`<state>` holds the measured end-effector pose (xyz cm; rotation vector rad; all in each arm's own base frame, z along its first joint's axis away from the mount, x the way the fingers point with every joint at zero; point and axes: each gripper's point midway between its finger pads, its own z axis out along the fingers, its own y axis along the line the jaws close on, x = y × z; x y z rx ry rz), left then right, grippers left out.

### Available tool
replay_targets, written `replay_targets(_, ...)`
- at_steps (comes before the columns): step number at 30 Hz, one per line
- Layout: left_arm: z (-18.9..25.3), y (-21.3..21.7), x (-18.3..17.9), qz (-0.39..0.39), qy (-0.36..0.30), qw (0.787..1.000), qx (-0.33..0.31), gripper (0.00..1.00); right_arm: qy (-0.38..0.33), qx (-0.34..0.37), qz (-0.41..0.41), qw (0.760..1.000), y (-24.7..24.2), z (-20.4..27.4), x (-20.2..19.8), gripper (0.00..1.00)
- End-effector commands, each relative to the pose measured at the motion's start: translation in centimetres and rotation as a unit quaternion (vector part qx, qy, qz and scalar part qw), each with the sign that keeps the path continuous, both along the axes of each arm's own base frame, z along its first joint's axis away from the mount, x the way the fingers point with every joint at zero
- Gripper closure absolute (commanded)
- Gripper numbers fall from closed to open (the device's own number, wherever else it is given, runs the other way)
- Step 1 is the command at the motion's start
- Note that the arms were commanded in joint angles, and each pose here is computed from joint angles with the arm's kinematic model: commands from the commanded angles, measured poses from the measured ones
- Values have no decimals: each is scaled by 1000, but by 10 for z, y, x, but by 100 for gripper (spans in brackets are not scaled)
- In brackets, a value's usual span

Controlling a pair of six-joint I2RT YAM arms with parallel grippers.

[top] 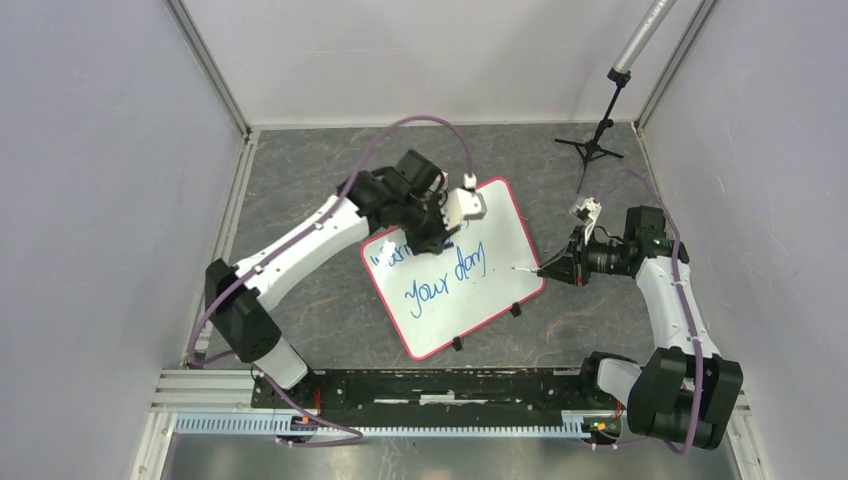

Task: Write a sentence on the whiteboard
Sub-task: Insert the whiteboard marker without the cap into the pen cap.

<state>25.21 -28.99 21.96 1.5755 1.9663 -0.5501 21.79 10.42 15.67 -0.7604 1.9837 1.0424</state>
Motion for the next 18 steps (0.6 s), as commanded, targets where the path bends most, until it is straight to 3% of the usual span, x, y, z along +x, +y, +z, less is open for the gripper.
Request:
replay_targets(1,-19,-23,-9,-28,-29,999,17,98,-19,43,33,998,11,12,-12,100)
replay_targets(10,-33,-68,-28,-100,-88,990,35,98,1,79,73,994,22,17,-28,100)
replay_targets(18,-47,-81,-38,-124,-102,986,38,98,15,113,104,988,38,24,-35,100)
